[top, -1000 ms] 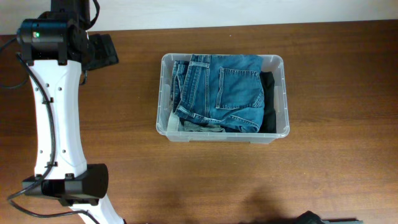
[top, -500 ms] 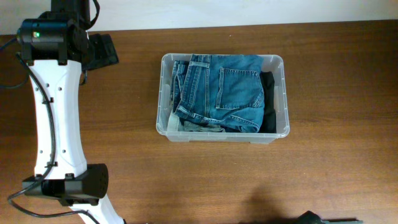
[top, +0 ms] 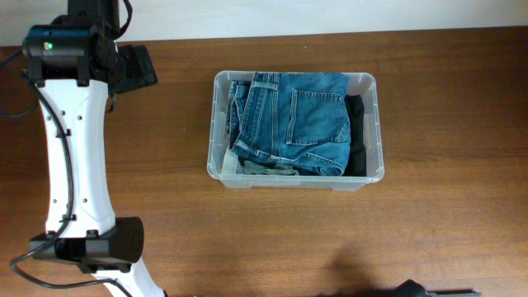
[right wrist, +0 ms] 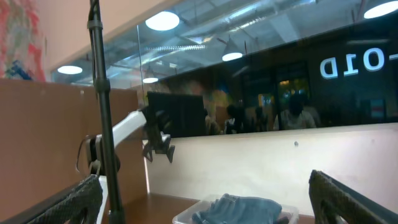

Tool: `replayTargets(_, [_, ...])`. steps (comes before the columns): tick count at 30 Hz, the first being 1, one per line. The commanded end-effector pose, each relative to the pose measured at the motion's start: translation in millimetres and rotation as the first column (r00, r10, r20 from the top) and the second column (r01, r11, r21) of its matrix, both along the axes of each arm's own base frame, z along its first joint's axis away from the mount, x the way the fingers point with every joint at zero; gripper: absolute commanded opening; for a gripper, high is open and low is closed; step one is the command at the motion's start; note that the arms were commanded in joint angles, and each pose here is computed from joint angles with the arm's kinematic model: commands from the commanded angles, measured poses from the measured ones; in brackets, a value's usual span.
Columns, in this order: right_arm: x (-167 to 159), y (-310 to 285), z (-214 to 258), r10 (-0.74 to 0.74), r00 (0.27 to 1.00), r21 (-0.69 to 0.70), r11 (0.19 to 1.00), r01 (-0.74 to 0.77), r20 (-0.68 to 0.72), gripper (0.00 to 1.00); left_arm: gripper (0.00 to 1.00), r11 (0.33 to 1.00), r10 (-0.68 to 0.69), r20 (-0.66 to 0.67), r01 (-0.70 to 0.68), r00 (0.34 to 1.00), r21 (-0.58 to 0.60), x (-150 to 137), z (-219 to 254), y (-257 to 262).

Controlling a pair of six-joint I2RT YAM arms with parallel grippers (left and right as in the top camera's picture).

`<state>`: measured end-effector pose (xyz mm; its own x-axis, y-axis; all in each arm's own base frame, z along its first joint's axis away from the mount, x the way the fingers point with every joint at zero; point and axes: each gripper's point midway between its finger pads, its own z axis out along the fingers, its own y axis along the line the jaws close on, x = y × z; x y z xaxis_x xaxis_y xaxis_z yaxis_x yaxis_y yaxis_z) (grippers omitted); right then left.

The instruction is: Pack container

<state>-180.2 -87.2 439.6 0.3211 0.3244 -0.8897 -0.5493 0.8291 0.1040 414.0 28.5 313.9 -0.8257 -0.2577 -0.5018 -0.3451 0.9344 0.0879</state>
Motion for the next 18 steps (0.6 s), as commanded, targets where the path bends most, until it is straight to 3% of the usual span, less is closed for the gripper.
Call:
replayTargets(1, [16,8,9,-0.007,1.0,-0.012,1.0,0.007,-0.015,0.99,0.99,1.0,0.003,0.003,-0.003,1.0,0.01,-1,2,2])
replayTargets(8, [79,45,27,0.007,0.996,-0.06,0.998,-0.012,-0.092,0.99,0.99,1.0,0.003,0.003,-0.003,1.0,0.01,-1,2,2])
replayTargets(18, [212,163,-14,0.223,0.935,-0.172,0.946,-0.276,-0.274,0.99,0.99,1.0,0.003,0.003,-0.003,1.0,0.01,-1,2,2])
